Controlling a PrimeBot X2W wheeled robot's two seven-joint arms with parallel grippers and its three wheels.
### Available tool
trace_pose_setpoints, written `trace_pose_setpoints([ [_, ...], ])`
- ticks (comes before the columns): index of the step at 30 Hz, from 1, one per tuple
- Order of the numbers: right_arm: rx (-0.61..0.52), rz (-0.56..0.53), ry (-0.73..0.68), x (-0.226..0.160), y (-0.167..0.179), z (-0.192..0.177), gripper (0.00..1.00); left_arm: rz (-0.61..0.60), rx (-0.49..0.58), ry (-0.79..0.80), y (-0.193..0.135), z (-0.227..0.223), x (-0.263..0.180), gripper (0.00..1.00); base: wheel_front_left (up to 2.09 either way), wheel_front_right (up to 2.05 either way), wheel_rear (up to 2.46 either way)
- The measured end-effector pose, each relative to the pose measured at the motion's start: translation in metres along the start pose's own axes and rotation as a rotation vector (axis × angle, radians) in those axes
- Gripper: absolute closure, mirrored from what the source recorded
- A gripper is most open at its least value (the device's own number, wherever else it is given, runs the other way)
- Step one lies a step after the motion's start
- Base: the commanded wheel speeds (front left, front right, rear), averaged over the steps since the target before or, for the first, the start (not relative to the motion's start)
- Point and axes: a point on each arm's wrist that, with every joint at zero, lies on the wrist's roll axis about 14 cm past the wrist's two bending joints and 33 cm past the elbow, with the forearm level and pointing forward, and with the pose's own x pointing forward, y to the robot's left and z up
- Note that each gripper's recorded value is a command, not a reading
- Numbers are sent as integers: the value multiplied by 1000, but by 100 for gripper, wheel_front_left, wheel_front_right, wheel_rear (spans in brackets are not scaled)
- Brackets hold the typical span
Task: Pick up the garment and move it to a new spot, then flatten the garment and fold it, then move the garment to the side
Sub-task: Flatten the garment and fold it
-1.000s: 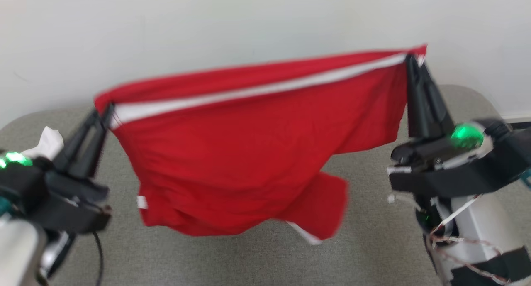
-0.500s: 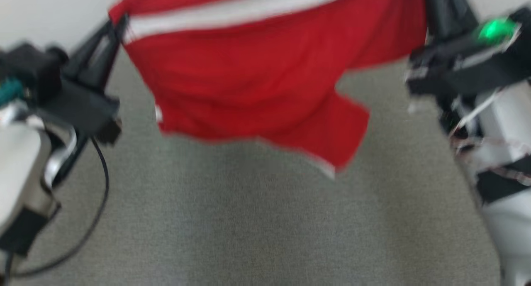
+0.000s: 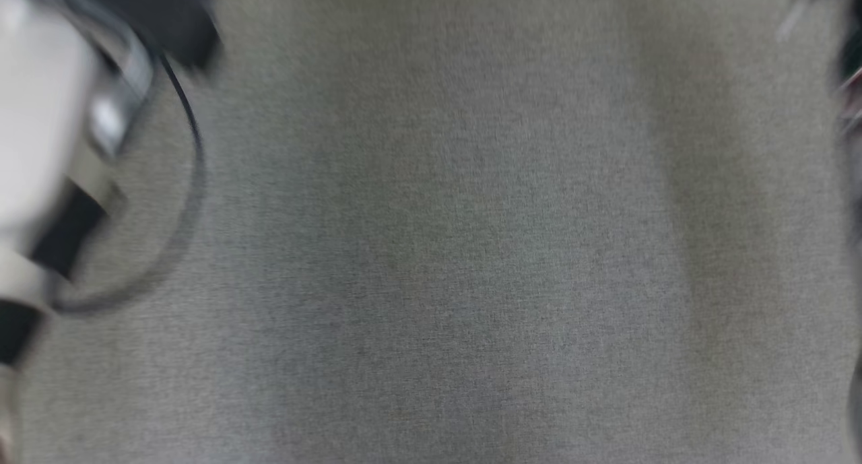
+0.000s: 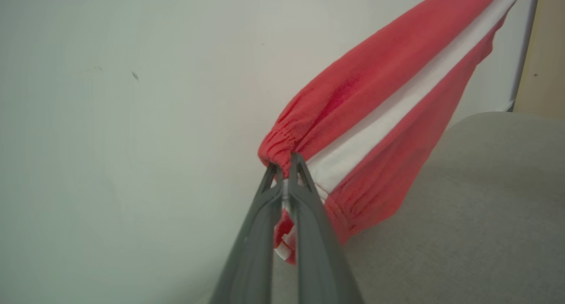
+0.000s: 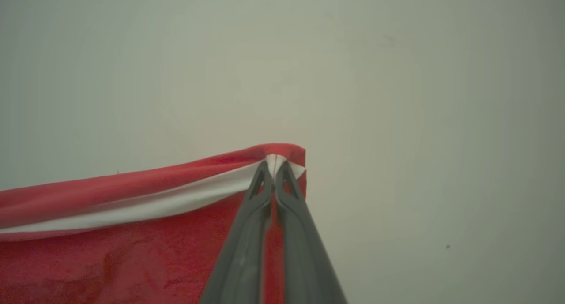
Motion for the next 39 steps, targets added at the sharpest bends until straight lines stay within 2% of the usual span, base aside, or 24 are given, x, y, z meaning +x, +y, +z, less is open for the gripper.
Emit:
trace_pose_setpoints([
  [3,37,2,227,-55,10,-79,100,-32,-160,169,-39,-81,-23,100,0,0,0],
  [5,63,-11,348,-94,14,-113,100,-33,-266,248,-63,-115,-39,100,0,0,0],
  [9,123,-41,502,-159,24,-144,100,-58,-383,351,-108,-147,-71,100,0,0,0],
  [11,154,-53,561,-187,32,-152,100,-29,-433,362,-113,-150,-81,100,0,0,0],
  [19,235,-137,664,-257,47,-146,100,73,-586,410,-140,-154,-131,100,0,0,0],
  [25,286,-190,688,-295,59,-128,100,110,-639,449,-167,-147,-177,100,0,0,0],
  [29,318,-234,697,-319,63,-116,100,118,-660,479,-186,-140,-208,100,0,0,0],
  [39,358,-236,688,-357,87,-88,100,152,-676,528,-214,-126,-272,100,0,0,0],
])
